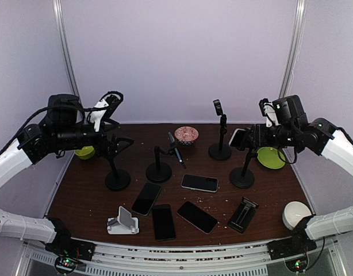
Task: Remove the phone from the phone stand
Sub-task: Pick up the phone stand with the phone from the center of the board.
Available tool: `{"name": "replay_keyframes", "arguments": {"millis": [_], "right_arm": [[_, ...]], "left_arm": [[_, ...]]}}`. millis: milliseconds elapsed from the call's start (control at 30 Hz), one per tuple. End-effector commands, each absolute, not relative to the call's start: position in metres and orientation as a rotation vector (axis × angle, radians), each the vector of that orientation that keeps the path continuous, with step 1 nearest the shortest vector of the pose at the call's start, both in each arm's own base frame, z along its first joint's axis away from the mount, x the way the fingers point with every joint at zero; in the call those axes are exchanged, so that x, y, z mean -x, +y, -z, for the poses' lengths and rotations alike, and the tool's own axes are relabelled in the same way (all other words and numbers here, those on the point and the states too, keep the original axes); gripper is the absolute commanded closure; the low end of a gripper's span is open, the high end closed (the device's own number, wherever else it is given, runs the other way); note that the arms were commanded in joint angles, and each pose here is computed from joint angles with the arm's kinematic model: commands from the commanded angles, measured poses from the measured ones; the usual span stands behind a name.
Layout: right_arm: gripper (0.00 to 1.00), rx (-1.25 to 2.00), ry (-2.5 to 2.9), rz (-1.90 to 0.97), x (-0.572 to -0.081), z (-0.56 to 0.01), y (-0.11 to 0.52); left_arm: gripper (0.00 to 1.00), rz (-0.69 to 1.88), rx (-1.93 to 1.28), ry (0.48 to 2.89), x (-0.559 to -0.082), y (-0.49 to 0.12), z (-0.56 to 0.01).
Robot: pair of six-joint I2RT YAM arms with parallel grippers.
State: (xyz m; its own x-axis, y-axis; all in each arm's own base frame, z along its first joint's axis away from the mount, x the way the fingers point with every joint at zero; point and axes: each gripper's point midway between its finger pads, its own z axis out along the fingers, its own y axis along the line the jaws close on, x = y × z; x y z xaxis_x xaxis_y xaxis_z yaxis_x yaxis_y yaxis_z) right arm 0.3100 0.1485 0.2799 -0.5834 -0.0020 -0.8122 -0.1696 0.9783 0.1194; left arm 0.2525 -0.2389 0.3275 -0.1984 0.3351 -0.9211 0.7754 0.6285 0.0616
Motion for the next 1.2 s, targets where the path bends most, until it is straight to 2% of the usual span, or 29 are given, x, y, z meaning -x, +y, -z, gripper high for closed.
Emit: {"name": "replay_keyframes", "arguments": {"millis": [0, 133, 400, 800, 1167], "right_arm": [[0.39, 0.119, 2.223, -0.345, -0.306, -0.265, 0.153], [0.38, 0.116, 2.252, -0.376, -0.307, -0.25, 0.152], [0.23, 0.069, 2.244, -0.416, -0.304, -0.237, 0.141], [0.18, 0.052, 2.198, -0.523, -0.3, -0.232, 0.146], [0.18, 0.037, 2.2, -0.502, -0.303, -0.227, 0.141]], "left_arm": [[0.06, 0.607, -0.876, 1.741, -0.252, -0.256, -0.351], [0.06, 0.635, -0.868, 1.72, -0.254, -0.274, -0.351], [0.08, 0.62, -0.923, 1.718, -0.27, -0.331, -0.345], [0.1, 0.665, -1.014, 1.701, -0.296, -0.432, -0.342], [0.1, 0.739, -1.095, 1.716, -0.31, -0.516, -0.315]]}}
